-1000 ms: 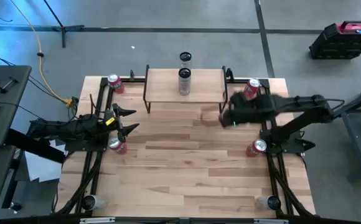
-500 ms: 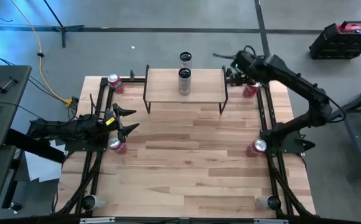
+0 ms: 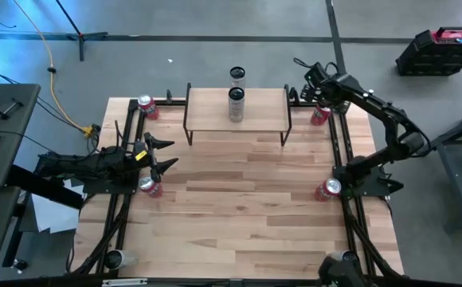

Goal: Place canned beverage on shelf
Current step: Put the top right red soda can on the shelf

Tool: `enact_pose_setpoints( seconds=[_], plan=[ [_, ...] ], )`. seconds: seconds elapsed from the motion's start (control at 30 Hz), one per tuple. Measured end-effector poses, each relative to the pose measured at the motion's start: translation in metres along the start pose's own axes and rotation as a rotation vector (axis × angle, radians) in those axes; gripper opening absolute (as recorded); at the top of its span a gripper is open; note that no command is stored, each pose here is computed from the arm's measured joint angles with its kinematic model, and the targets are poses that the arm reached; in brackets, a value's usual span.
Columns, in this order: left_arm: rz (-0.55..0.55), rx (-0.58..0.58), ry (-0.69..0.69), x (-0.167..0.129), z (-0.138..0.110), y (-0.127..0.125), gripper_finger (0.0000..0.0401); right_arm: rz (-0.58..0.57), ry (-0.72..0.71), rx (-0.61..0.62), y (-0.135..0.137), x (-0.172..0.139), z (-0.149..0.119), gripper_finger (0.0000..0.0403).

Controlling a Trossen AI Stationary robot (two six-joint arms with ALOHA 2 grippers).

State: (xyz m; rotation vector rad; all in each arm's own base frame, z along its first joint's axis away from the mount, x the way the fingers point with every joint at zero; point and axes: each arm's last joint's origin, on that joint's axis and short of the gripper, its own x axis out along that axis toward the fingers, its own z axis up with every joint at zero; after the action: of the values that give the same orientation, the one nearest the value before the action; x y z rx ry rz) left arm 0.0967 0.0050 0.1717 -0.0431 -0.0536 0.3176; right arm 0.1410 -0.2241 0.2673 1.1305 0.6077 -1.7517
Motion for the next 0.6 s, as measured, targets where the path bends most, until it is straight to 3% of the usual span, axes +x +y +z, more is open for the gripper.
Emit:
enact_pose_setpoints(
  seconds=[0.17,0.6],
  plan=[
    [0.000,0.000,0.000,0.000,0.000,0.000,0.0314,-0.016,-0.031,0.154,-0.003,0.009,-0.001,0.0348],
    [0.000,0.000,0.000,0.000,0.000,0.000,0.0314,-0.150,-0.063,0.341,-0.010,0.020,0.000,0.0348]
  ],
)
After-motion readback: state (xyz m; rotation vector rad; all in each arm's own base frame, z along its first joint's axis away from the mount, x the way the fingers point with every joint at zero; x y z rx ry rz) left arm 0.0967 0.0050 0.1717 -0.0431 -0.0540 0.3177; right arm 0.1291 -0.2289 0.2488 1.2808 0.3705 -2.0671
